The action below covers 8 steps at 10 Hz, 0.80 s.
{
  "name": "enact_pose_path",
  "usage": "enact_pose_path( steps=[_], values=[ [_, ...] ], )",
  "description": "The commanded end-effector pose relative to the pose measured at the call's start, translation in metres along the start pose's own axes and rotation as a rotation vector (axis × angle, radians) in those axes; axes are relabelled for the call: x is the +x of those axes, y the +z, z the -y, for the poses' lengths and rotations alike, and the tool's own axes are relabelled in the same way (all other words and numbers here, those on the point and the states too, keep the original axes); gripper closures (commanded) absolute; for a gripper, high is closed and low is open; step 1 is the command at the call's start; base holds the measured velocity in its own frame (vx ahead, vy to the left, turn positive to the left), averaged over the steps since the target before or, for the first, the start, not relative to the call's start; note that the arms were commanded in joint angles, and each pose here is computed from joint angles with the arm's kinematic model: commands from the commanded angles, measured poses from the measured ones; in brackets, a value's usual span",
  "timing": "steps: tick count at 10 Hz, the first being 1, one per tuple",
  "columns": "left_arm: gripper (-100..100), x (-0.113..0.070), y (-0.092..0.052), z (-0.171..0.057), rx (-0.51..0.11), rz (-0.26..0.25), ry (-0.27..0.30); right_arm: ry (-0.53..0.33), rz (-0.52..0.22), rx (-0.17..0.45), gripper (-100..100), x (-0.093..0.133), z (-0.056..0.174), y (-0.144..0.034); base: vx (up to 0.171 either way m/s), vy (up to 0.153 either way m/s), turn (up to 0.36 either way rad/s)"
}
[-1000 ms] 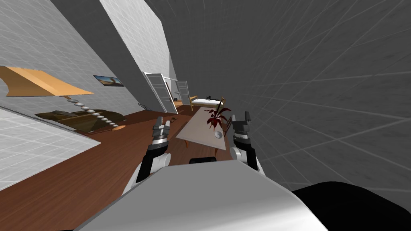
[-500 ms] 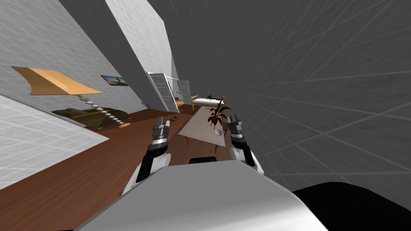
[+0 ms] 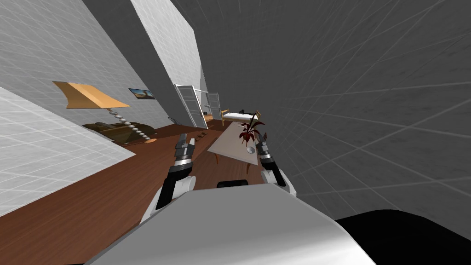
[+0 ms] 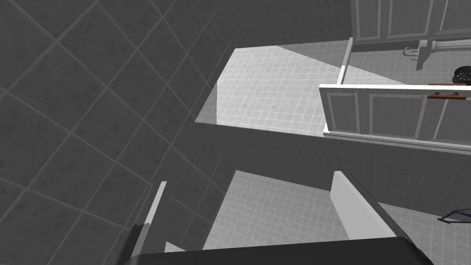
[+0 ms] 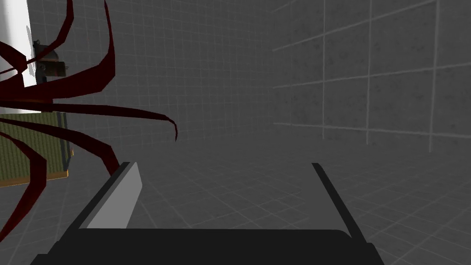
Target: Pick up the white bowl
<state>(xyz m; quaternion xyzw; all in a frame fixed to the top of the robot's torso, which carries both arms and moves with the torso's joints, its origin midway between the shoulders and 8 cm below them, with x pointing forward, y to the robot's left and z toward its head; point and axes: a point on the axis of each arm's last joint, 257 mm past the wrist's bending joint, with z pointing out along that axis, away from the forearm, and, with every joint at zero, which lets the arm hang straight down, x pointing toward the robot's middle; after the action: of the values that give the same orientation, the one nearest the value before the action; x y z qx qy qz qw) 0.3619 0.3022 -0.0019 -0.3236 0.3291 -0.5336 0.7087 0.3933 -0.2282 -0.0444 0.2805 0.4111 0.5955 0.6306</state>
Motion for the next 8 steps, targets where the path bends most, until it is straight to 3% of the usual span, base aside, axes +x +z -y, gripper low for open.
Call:
enact_pose_path(
  steps=[1, 5, 6, 7, 8],
  values=[
    [0, 0.0, 0.0, 0.0, 0.0, 0.0, 0.0, -0.062, -0.058, 0.064, -100, 0.01, 0.028, 0.0, -0.107, 0.014, 0.119],
    [0, 0.0, 0.0, 0.0, 0.0, 0.0, 0.0, -0.202, -0.189, 0.22, -100, 0.034, 0.104, -0.02, -0.076, 0.029, 0.105],
    [0, 0.0, 0.0, 0.0, 0.0, 0.0, 0.0, -0.203, -0.189, 0.224, -100, 0.034, 0.106, -0.021, -0.021, 0.011, 0.046],
    [0, 0.0, 0.0, 0.0, 0.0, 0.0, 0.0, -0.256, -0.239, 0.255, -100, 0.042, 0.123, -0.026, -0.025, 0.019, 0.108],
    [0, 0.0, 0.0, 0.0, 0.0, 0.0, 0.0, -0.259, -0.24, 0.278, -100, 0.041, 0.133, -0.032, -0.023, 0.015, 0.055]
  ],
)
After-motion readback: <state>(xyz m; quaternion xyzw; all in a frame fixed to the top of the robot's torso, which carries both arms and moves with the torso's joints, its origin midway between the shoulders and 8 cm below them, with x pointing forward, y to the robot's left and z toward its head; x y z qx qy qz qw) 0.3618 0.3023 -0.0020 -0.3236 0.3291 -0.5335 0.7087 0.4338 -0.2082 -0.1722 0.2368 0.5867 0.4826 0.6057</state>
